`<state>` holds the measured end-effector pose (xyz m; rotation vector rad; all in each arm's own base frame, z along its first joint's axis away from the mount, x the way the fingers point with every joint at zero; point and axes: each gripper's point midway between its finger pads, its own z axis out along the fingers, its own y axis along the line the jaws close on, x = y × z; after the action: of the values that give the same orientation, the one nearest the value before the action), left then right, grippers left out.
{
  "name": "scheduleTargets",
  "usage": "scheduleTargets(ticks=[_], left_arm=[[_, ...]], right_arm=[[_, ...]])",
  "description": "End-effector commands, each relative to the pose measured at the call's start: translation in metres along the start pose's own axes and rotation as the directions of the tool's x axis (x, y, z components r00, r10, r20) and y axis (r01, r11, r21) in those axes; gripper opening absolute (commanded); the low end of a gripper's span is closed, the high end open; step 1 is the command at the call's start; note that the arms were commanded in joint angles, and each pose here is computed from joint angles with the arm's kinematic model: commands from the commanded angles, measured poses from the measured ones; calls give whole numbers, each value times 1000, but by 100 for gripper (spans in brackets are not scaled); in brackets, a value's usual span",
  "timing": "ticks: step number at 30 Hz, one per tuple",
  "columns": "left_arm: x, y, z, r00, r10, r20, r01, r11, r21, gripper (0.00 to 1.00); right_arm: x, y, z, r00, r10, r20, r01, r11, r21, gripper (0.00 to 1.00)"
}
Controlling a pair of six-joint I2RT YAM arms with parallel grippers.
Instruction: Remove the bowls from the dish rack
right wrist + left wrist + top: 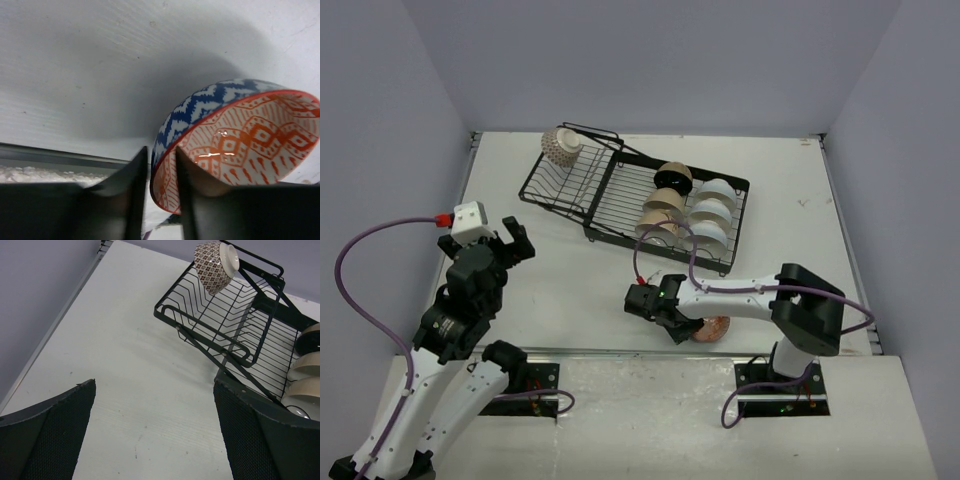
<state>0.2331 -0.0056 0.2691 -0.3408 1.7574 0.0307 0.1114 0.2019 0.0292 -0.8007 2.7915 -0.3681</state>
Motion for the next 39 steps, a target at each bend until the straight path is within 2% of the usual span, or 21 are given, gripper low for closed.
scheduleTargets(ticks=[1, 3, 6, 12, 15, 19, 20, 21, 22, 23, 24, 25, 27, 28, 29, 30, 34, 35, 36, 37, 39], left_arm=[[-9, 2, -2, 999, -24, 21, 24, 1000, -9, 100], [-10, 2, -3, 999, -26, 22, 26, 1000, -11, 100], [-10, 1, -3, 1000, -25, 19, 25, 1000, -6, 100], [-21, -16, -9, 998, -67, -15, 68, 995, 69, 100], [-38, -35, -13, 994, -100, -40, 104, 985, 137, 100], [-45, -81, -2, 986, -108, -127, 139, 954, 265, 100], [-47, -91, 1, 984, -111, -143, 149, 946, 289, 100], [-62, -103, 0, 980, -147, -135, 184, 929, 320, 100], [-66, -111, 3, 977, -154, -148, 196, 921, 336, 100], [-62, -120, 15, 972, -154, -175, 204, 925, 320, 100], [-79, -125, 19, 973, -180, -145, 218, 921, 323, 100], [-75, -129, 37, 974, -167, -154, 206, 936, 285, 100], [-85, -121, 59, 974, -179, -137, 205, 955, 214, 100], [-102, -126, 65, 971, -200, -132, 226, 945, 238, 100], [-102, -113, 90, 966, -215, -141, 240, 953, 187, 100], [-113, -111, 100, 964, -235, -122, 256, 947, 193, 100], [-138, -106, 154, 969, -229, -98, 245, 944, 219, 100], [-143, -88, 169, 963, -253, -92, 267, 944, 195, 100], [-152, -82, 182, 957, -277, -81, 289, 932, 221, 100], [-142, -70, 205, 944, -296, -145, 325, 907, 268, 100], [-152, -67, 229, 921, -350, -168, 388, 841, 375, 100]], right_arm=[[-4, 11, -8, 999, 29, 22, -29, 999, -20, 37], [-4, 13, -14, 999, 32, 29, -32, 999, -22, 51], [-5, 13, -25, 999, 35, 41, -34, 999, -22, 60], [-10, -4, -70, 993, 55, 105, -53, 998, -24, 66], [-19, -25, -104, 975, 84, 205, -76, 996, -46, 70], [-52, -49, -161, 888, 144, 438, -90, 986, -142, 79], [-58, -51, -172, 867, 124, 482, -50, 985, -164, 81], [-70, -52, -190, 815, 184, 550, -55, 969, -243, 86], [-75, -54, -196, 792, 201, 577, -46, 961, -271, 87], [-74, -54, -193, 789, 193, 583, -20, 957, -290, 88], [-83, -62, -203, 743, 264, 615, -45, 937, -347, 89], [-86, -64, -202, 728, 285, 623, -42, 926, -374, 90], [-88, -68, -201, 699, 328, 636, -19, 897, -442, 96], [-86, -70, -200, 692, 336, 638, -17, 892, -451, 99], [-83, -71, -196, 695, 333, 637, -14, 892, -452, 99], [-78, -74, -201, 681, 345, 646, -5, 885, -466, 99], [-66, -77, -211, 657, 362, 661, 34, 862, -506, 99], [-63, -77, -211, 656, 363, 662, 40, 859, -510, 99], [-61, -76, -214, 651, 365, 665, 57, 851, -522, 99], [-57, -76, -220, 637, 374, 674, 78, 839, -539, 99], [-54, -73, -225, 625, 378, 683, 112, 823, -557, 99]])
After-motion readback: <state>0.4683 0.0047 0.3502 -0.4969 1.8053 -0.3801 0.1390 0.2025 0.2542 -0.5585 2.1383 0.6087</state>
